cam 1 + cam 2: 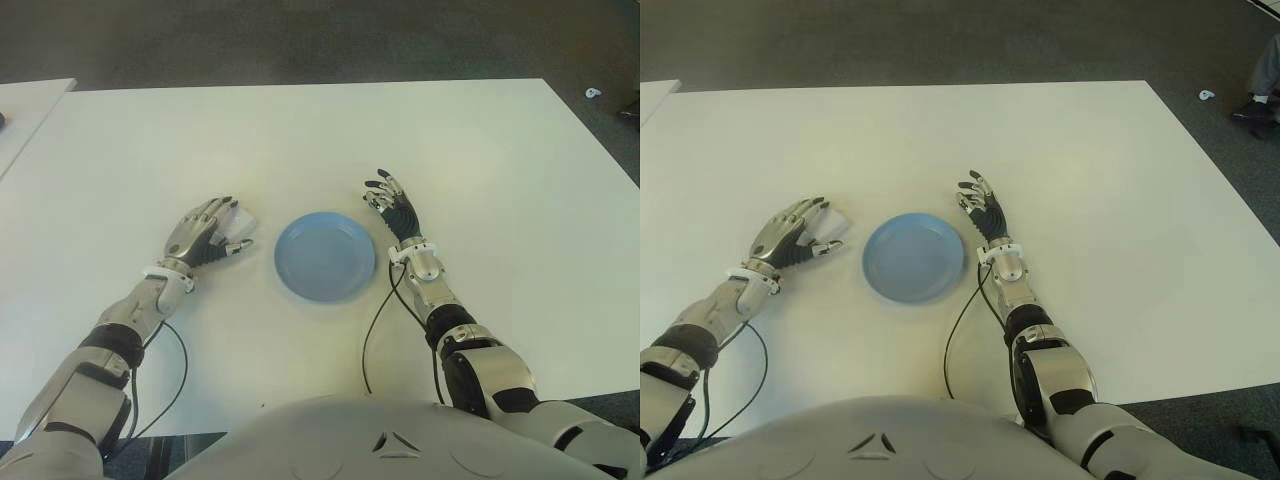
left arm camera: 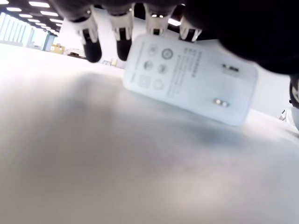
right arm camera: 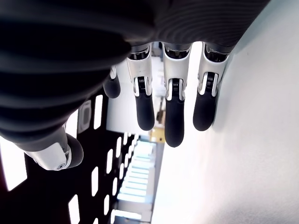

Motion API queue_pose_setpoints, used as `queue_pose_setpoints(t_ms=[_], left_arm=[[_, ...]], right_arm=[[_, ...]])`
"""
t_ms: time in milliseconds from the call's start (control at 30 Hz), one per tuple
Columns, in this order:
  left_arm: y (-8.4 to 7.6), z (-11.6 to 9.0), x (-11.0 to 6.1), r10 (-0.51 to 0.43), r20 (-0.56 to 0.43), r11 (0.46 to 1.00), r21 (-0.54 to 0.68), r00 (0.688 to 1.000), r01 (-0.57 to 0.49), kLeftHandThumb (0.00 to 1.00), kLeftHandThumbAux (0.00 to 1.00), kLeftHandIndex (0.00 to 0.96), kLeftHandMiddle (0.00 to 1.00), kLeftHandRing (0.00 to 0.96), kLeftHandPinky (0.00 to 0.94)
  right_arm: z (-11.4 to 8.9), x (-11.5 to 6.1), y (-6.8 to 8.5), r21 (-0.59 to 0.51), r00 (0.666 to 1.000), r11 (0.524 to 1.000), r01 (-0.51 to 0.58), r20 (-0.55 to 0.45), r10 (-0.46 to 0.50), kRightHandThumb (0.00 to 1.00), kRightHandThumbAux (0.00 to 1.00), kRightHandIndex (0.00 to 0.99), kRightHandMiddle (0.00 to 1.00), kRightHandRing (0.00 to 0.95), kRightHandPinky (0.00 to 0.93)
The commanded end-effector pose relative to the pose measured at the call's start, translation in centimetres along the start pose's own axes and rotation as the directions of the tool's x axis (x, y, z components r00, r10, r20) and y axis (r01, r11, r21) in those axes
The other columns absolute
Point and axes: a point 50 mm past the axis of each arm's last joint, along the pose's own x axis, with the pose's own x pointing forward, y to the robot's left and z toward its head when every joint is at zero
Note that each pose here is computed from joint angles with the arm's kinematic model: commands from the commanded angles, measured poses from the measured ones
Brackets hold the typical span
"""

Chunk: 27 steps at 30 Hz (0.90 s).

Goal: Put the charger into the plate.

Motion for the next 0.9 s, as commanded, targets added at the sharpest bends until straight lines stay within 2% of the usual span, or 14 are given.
queue_pose_setpoints(t_ms=[33, 533, 900], left_arm=[[0.2, 0.3, -0.2, 0.034, 0.009, 0.999, 0.002, 0.999, -0.034, 0.182, 0.221, 0.000, 0.000, 0.000, 0.001], [0.9, 1.3, 0.4, 0.051, 0.041, 0.999, -0.003, 0.998, -0.051, 0.196, 0.209, 0.000, 0.000, 0.000, 0.000], [0.9, 2.8, 1.3, 0.061, 0.081, 0.998, -0.011, 0.995, -0.060, 0.208, 0.236, 0.000, 0.000, 0.000, 0.001]], right_arm=[[-4.7, -3.6, 0.7, 0.004, 0.971, 1.000, -0.016, -0.239, 0.016, 0.115, 0.504, 0.000, 0.250, 0.329, 0.316], [-4.7, -3.6, 0.8, -0.013, 0.971, 1.000, -0.026, -0.237, 0.022, 0.114, 0.521, 0.000, 0.255, 0.308, 0.261], [-4.6, -3.6, 0.8, -0.035, 0.973, 0.999, -0.034, -0.231, 0.025, 0.111, 0.536, 0.000, 0.247, 0.299, 0.266]])
